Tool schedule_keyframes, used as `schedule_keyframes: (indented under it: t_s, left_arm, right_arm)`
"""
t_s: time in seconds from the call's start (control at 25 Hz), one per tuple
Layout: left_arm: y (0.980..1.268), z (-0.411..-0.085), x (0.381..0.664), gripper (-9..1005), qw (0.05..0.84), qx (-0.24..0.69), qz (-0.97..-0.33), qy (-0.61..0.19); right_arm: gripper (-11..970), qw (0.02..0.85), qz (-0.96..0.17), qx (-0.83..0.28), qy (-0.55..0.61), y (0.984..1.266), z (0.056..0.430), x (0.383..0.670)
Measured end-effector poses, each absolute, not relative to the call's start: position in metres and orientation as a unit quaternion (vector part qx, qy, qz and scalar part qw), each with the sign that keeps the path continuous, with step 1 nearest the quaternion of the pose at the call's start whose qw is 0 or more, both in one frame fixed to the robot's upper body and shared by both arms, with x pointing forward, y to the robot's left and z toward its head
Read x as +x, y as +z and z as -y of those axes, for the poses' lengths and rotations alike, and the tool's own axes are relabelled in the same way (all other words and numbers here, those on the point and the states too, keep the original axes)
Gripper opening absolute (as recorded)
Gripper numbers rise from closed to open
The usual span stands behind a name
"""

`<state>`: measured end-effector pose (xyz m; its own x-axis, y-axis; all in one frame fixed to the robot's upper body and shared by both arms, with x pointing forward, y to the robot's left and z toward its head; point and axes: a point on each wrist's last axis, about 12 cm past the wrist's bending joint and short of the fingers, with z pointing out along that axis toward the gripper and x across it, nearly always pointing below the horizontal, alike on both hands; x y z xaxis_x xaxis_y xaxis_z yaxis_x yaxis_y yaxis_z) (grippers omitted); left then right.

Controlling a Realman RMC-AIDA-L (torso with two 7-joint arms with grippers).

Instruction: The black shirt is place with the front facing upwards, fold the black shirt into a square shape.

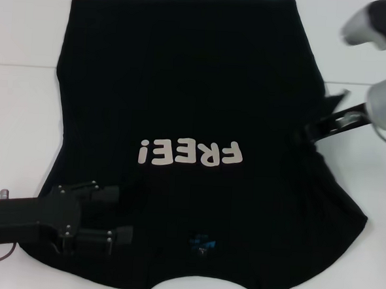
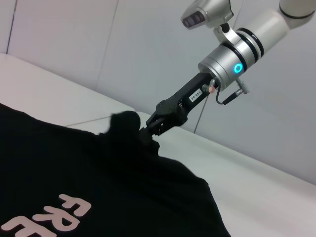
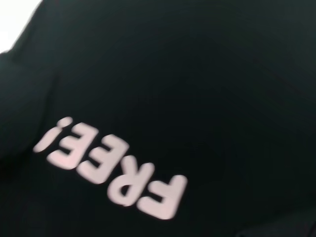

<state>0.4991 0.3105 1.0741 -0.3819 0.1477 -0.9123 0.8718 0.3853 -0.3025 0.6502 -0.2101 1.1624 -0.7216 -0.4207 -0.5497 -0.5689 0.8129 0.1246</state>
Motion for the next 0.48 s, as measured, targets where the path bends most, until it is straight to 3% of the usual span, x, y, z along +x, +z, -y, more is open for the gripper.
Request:
schedule_keyframes:
  t_s: [0.2, 0.48]
  left_arm:
    - [1.073, -0.311, 0.498, 950, 0.426, 0.354, -0.716, -0.425]
    - [1.074, -0.318, 0.494, 949, 0.441, 0.320, -0.721, -0.429]
  right_arm:
    - [57, 0.249, -0.908, -0.294, 0.163, 1.162, 0.189, 0.648]
    - [67, 0.268, -0.894, -0.238, 0.271, 1.160, 0.207, 0.640]
